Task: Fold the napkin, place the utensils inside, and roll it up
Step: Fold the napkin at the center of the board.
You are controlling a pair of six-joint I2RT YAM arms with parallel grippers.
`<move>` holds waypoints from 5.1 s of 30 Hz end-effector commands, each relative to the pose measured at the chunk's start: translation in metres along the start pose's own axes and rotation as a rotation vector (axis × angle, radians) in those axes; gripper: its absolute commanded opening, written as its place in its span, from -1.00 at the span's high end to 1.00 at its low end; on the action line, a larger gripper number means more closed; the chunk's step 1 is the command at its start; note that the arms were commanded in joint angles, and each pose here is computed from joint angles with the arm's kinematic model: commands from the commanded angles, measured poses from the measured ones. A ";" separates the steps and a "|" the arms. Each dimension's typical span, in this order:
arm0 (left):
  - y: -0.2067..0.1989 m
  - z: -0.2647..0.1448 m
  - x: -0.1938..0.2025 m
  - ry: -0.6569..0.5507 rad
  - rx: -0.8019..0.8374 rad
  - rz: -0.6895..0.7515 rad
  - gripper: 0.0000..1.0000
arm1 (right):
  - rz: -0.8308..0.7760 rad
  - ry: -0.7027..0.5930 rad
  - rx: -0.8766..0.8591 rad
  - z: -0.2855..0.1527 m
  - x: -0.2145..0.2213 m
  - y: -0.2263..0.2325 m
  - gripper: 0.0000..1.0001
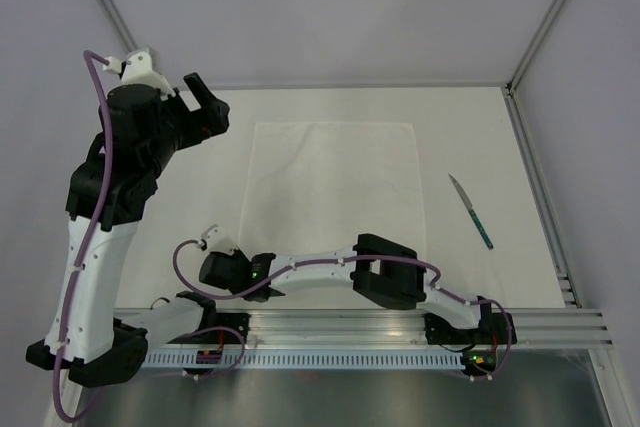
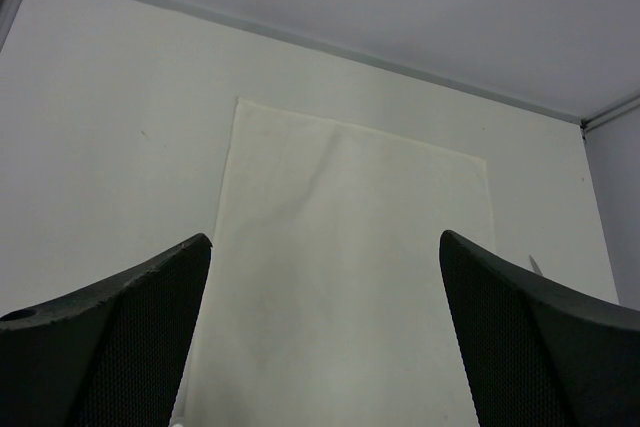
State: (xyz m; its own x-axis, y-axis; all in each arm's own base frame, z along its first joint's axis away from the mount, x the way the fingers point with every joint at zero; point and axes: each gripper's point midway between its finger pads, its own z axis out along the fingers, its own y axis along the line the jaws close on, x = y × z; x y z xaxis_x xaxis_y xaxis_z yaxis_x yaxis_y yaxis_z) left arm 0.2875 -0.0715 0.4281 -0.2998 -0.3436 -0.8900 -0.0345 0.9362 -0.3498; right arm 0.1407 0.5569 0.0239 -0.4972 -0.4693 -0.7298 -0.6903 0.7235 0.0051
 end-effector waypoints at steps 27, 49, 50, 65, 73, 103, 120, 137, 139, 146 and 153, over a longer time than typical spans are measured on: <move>0.000 -0.021 -0.016 -0.063 0.023 0.006 -0.99 | 0.018 -0.020 -0.101 -0.033 -0.053 0.035 0.93; 0.003 -0.019 -0.007 -0.042 0.019 0.017 -0.99 | -0.071 0.027 0.122 -0.005 -0.009 -0.003 0.33; 0.003 -0.019 -0.007 -0.042 0.019 0.017 -0.99 | -0.072 0.026 0.124 -0.005 -0.008 -0.004 0.32; 0.010 -0.011 0.001 -0.020 -0.015 0.031 -0.99 | -0.077 0.053 0.120 0.007 0.005 -0.011 0.22; 0.011 -0.008 0.003 -0.013 -0.022 0.039 -0.99 | -0.064 0.061 0.093 0.013 0.009 -0.008 0.24; 0.010 -0.001 0.006 0.000 -0.025 0.047 -0.99 | 0.080 0.169 0.051 0.014 0.049 -0.023 0.44; 0.006 -0.013 -0.009 -0.048 -0.011 0.015 -0.99 | 0.078 0.132 -0.088 -0.008 0.004 0.011 0.92; 0.004 -0.030 -0.031 -0.117 -0.002 -0.005 -0.99 | 0.109 0.087 -0.236 -0.035 -0.056 0.039 0.99; 0.002 -0.030 -0.036 -0.126 0.003 -0.007 -0.99 | 0.126 0.076 -0.221 -0.039 -0.065 0.020 0.99; -0.008 -0.023 -0.049 -0.154 0.021 -0.051 -0.99 | 0.180 0.025 -0.168 -0.041 -0.101 -0.046 0.99; -0.013 -0.004 -0.053 -0.154 0.013 -0.072 -0.99 | 0.227 0.000 -0.125 -0.041 -0.122 -0.100 0.99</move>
State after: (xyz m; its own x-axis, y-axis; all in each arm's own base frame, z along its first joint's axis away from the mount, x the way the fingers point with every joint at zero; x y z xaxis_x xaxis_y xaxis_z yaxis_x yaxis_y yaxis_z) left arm 0.2922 -0.0682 0.4625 -0.2121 -0.3757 -0.9022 -0.0300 0.9252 -0.3782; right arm 0.2416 0.5252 0.1036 -0.6758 -0.3330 -0.6576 -0.5993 0.7676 0.2271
